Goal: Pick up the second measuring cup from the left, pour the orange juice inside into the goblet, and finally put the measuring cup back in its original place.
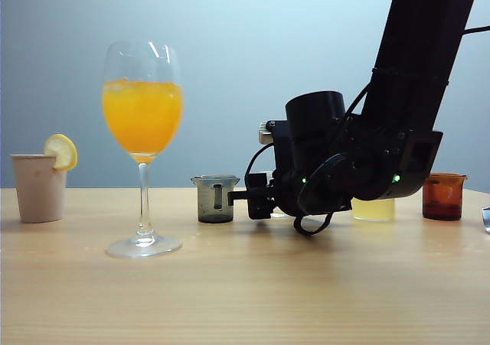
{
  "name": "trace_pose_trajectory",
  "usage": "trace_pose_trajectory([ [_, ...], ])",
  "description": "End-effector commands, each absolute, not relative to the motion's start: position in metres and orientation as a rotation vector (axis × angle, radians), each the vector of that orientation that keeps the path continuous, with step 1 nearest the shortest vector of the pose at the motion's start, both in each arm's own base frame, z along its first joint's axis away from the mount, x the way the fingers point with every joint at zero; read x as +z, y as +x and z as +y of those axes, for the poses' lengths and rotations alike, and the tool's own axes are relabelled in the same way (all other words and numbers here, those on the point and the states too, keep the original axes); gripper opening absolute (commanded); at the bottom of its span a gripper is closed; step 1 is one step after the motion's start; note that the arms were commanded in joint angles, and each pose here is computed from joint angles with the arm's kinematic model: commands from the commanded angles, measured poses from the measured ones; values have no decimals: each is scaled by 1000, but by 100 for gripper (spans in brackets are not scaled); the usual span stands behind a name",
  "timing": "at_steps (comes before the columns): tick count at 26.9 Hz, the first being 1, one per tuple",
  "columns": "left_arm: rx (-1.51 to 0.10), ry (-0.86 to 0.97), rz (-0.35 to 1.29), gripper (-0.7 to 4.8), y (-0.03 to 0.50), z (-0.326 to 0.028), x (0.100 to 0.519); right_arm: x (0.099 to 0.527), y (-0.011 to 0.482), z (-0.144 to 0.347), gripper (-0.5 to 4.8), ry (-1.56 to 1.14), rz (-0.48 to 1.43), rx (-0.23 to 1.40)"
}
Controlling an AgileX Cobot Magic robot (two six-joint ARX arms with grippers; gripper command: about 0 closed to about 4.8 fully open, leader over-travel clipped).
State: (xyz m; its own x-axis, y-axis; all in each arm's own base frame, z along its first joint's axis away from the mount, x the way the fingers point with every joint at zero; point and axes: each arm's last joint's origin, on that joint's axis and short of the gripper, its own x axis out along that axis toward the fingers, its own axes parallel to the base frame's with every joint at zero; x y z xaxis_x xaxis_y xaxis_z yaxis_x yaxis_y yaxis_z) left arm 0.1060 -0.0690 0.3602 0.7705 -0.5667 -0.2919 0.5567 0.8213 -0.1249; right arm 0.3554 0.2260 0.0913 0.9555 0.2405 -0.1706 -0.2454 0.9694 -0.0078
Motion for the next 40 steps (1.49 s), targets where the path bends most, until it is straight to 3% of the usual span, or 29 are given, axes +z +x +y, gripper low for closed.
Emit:
trace_pose_trajectory([
  [1,-617,-39,313,-6,106,-69,362,93,355,226,115,-27,172,246],
  [8,-617,-39,314,-6,106,-69,362,92,355,226,277,-32,183,246],
  [21,-616,-38,319,-6,105,-69,362,89,353,227,279,-59,234,250],
  [26,-616,-38,318,-6,105,-69,362,88,349,230,311,-86,276,259],
  [40,-618,-41,306,-6,105,-69,363,109,343,231,310,-111,319,260],
])
